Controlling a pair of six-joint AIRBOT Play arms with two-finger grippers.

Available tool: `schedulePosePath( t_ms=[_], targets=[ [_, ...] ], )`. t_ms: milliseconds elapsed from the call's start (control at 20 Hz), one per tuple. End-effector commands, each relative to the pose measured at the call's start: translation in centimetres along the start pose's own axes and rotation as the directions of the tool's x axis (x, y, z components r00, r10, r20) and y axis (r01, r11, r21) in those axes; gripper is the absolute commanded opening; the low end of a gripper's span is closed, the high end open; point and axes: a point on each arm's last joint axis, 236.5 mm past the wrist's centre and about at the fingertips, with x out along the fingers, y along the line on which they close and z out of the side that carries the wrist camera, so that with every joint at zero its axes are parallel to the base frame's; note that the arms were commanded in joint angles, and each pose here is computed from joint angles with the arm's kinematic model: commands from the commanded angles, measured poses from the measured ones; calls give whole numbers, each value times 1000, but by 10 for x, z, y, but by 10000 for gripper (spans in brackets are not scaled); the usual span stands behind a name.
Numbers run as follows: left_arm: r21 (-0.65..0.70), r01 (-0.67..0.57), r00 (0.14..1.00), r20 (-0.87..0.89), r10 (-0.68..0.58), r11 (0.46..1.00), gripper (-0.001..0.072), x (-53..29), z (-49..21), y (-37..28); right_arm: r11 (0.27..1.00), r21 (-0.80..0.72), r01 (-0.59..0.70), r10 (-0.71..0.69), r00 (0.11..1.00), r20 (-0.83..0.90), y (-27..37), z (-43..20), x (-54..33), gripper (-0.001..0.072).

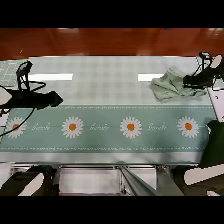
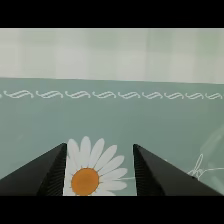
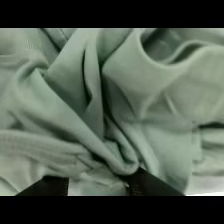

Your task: Fold the shirts.

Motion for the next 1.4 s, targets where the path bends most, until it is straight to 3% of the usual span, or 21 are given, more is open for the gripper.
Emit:
schedulePosePath(
  t_ms=[0,100,200,350,550,800,1100,1250,1350],
  targets=[
    [-38,43,998,44,-41,998,510,6,2,-8,997,35,-62,62,998,-3,14,2,29,415],
    [-27,48,996,74,-46,998,510,7,9,-11,998,16,-68,69,997,-22,24,-2,37,373],
    [-25,51,994,93,-48,998,509,7,14,-13,997,-7,-76,76,997,-30,34,-2,32,35],
    [-17,43,994,100,-41,999,509,2,16,-11,995,-58,-80,83,995,61,38,28,-21,31],
    [-9,-6,992,122,7,1000,509,-32,32,10,985,-160,-69,123,925,360,53,83,-171,31],
    [2,-7,976,216,6,1000,509,-75,41,5,964,-264,-3,195,684,703,94,84,-378,31],
    [49,1,953,302,-16,999,509,-114,35,-12,936,-343,84,279,417,865,125,23,-538,31],
    [57,17,961,276,-32,998,509,-118,23,-18,905,-420,71,359,403,842,148,-9,-556,31],
    [60,66,960,269,-79,996,509,-119,21,-29,869,-494,30,417,494,763,172,-26,-531,31]
  ],
)
